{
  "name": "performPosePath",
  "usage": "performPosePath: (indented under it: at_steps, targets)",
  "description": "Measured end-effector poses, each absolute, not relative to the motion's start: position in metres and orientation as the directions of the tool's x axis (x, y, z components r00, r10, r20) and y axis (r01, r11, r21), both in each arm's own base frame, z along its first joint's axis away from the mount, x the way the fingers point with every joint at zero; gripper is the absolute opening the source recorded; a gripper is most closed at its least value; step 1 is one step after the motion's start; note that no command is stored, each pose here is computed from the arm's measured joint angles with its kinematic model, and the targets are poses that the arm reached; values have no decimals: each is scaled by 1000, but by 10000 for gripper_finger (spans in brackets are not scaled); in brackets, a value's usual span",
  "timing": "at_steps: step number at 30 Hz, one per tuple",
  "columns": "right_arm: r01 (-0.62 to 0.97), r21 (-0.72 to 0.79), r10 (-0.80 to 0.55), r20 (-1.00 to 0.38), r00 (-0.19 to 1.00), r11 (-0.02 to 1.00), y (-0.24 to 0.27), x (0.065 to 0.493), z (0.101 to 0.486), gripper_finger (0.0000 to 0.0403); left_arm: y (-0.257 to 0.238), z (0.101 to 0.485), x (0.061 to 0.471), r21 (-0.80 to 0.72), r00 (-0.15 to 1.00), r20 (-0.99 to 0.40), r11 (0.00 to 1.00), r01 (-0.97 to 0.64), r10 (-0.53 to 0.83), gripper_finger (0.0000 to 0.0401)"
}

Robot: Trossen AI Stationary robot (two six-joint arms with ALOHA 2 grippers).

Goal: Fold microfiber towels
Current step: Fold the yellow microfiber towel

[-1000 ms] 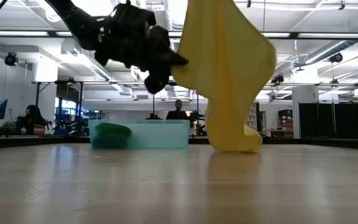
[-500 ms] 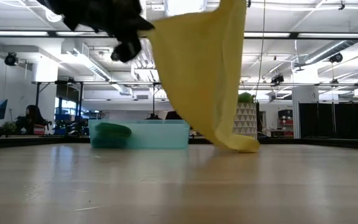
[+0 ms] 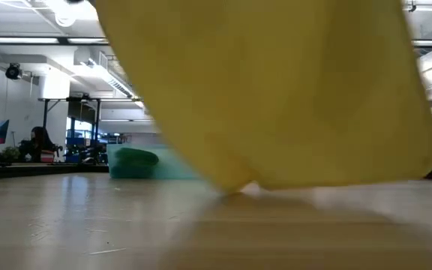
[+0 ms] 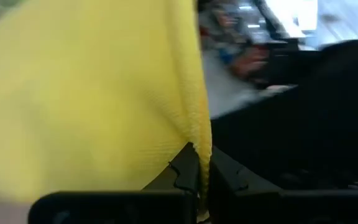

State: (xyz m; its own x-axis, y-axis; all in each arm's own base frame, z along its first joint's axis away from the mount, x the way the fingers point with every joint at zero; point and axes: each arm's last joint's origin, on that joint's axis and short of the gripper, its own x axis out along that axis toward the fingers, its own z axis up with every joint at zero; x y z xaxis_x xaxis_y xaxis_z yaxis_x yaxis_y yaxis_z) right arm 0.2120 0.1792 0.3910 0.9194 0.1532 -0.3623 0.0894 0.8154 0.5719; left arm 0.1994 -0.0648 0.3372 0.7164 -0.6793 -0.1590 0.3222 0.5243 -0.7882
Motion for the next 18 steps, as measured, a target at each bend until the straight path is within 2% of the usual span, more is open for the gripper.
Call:
performPosePath:
  at_steps: [2, 5, 9, 13, 14, 18]
  targets:
    - [45, 639, 200, -306, 931, 768, 191, 211, 394, 8, -86, 352, 198, -808, 700, -91, 464, 364, -708, 0]
    - [26, 650, 234, -310, 922, 759, 208, 213, 391, 9, -107, 367, 195, -814, 707, -92, 462, 353, -702, 0]
    - [100, 625, 214, -407, 888, 774, 218, 217, 369, 9, -120, 343, 202, -784, 687, -326, 592, 187, -650, 0]
    - [202, 581, 170, -522, 836, 789, 214, 219, 329, 8, -120, 305, 208, -648, 615, -581, 761, 47, -533, 0]
    - [229, 571, 153, -543, 826, 789, 211, 219, 319, 8, -119, 298, 211, -611, 616, -604, 790, 50, -506, 0]
    - [281, 577, 112, -551, 827, 767, 189, 219, 299, 8, -102, 300, 216, -522, 716, -540, 843, 126, -442, 0]
